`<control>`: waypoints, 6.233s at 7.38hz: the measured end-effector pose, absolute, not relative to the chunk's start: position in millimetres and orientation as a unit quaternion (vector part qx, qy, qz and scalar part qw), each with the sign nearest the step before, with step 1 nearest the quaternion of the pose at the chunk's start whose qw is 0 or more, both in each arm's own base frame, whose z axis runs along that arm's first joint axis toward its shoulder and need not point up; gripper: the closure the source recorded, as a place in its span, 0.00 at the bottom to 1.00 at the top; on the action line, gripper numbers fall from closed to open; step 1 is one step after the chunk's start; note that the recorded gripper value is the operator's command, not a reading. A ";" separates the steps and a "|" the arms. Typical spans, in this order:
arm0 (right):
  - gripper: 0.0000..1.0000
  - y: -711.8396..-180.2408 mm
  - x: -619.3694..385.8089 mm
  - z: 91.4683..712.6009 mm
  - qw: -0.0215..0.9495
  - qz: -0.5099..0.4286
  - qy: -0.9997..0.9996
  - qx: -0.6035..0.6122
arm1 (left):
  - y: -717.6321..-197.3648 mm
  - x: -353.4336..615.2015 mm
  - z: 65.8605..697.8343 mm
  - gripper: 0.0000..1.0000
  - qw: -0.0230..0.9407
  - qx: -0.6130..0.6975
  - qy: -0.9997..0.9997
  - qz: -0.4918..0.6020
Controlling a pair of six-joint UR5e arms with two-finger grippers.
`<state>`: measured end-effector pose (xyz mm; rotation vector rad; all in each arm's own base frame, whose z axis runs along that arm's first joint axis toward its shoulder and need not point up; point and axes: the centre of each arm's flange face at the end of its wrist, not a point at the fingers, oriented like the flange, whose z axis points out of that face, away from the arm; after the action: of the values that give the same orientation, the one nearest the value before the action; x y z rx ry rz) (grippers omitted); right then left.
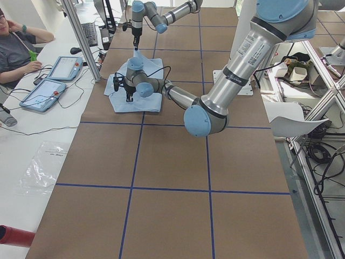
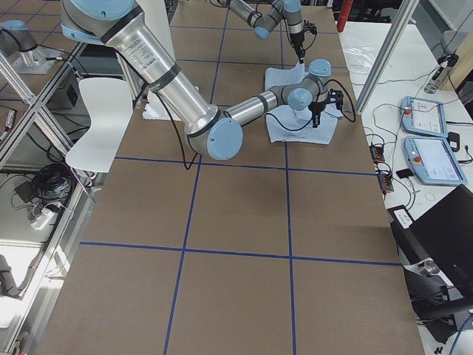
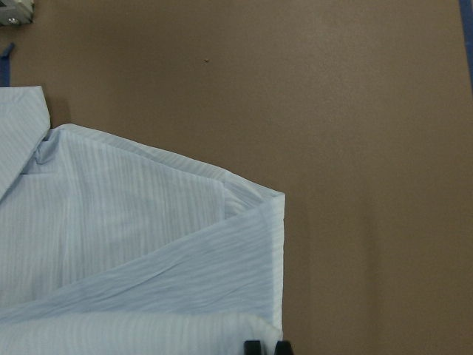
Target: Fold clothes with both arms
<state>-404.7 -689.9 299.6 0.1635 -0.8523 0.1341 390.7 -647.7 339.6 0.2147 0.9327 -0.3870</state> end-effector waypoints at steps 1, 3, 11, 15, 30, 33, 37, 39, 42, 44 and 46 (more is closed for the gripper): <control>0.00 -689.6 -405.8 294.9 0.904 0.063 -0.415 0.082 | -646.4 389.1 336.0 0.01 0.868 0.103 0.448 -0.188; 0.00 -687.5 -407.6 285.3 0.900 0.057 -0.423 0.085 | -643.5 374.7 331.1 0.01 0.864 0.108 0.452 -0.196; 0.62 -548.6 -464.9 373.3 0.909 -0.012 -0.415 0.031 | -600.8 330.2 286.6 0.01 0.865 0.104 0.445 -0.205; 1.00 -539.3 -466.3 363.8 0.904 -0.021 -0.426 0.028 | -601.0 330.1 286.8 0.01 0.866 0.104 0.445 -0.205; 0.00 -179.3 -347.4 356.3 0.846 -0.220 -0.474 -0.101 | -557.2 325.9 264.0 0.01 0.849 0.102 0.476 -0.204; 0.00 -237.9 -358.5 303.1 0.845 -0.157 -0.510 0.029 | -470.0 433.0 251.1 0.01 0.851 0.031 0.492 -0.183; 0.00 -287.5 -343.4 285.2 0.847 -0.100 -0.513 0.094 | -403.7 544.9 250.6 0.16 0.876 -0.001 0.445 -0.187; 0.00 -294.1 -342.7 287.0 0.849 -0.094 -0.511 0.096 | -411.6 567.7 252.9 0.21 0.881 -0.004 0.433 -0.188; 0.00 -299.6 -341.6 290.6 0.852 -0.089 -0.507 0.097 | -411.9 571.5 252.4 0.21 0.883 -0.007 0.430 -0.185; 0.00 -302.1 -340.5 291.8 0.853 -0.086 -0.506 0.097 | -406.3 574.1 250.7 0.36 0.884 -0.013 0.431 -0.180; 0.00 -304.6 -339.4 293.0 0.853 -0.084 -0.505 0.098 | -400.0 577.0 249.6 0.86 0.884 -0.026 0.433 -0.172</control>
<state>-339.4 -304.6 293.0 0.2067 -1.0625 -0.1765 577.0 -400.0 249.6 -0.0549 0.9021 -0.3580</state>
